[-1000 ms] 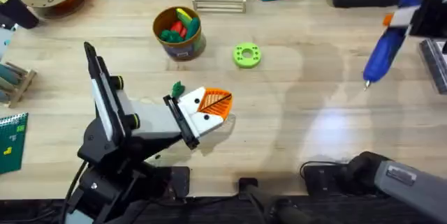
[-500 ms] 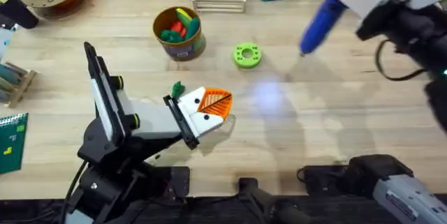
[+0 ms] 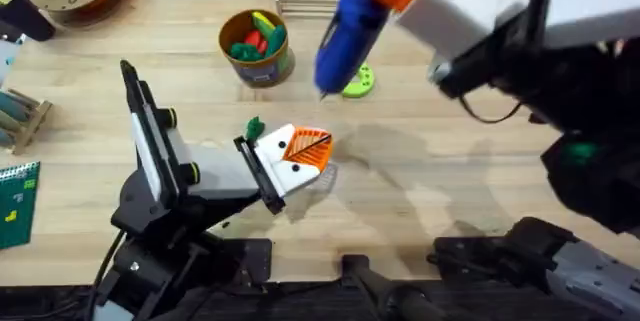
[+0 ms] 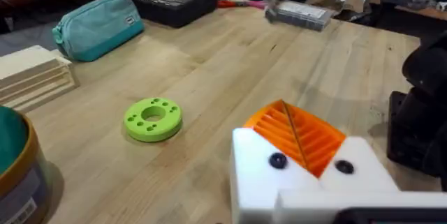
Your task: Pick up the gripper from the table and insert it into the empty holder that is missing its gripper. Then pick up a screw, insert it into the mounting hole, and use the screwdriver to tighten it. Finally, clean up the table by picking up the vegetable and placing it into the bucket.
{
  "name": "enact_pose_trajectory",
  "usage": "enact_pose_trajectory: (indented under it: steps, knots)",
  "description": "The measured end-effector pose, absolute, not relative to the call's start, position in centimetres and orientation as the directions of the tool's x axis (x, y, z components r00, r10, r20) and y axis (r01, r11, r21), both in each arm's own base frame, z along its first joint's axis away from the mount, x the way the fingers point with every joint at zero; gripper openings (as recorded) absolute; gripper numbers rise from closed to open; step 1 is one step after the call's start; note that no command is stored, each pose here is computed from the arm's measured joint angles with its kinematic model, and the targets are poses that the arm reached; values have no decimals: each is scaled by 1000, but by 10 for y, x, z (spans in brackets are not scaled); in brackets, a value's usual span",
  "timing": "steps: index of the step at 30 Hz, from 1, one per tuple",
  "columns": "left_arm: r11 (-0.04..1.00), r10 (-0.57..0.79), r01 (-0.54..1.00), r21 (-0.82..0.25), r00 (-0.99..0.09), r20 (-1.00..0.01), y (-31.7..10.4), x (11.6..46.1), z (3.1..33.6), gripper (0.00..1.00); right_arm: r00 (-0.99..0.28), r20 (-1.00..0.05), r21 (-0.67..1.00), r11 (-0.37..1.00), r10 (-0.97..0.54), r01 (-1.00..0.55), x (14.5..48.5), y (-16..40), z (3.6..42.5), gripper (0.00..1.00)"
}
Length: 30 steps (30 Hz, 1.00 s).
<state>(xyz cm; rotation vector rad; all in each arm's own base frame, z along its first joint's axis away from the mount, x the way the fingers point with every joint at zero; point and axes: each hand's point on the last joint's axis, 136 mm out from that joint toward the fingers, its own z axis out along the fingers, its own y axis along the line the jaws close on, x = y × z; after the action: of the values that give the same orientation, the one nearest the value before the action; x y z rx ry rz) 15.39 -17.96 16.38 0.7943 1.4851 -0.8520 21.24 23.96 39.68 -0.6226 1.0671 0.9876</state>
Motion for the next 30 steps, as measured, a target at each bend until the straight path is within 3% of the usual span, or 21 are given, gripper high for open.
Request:
enact_pose_trajectory:
  steps: [5,11,30]
  knots:
    - [501,1,863,-74,-86,-996,-180,154,164,13,83,-932,45,339,353,-940,189,268,388,29]
    - [501,0,862,-76,-88,-996,-180,154,164,13,70,-930,43,298,360,-954,188,286,381,29]
    - [501,0,862,-77,-89,-996,-180,154,164,13,29,-943,65,268,331,-961,190,305,363,29]
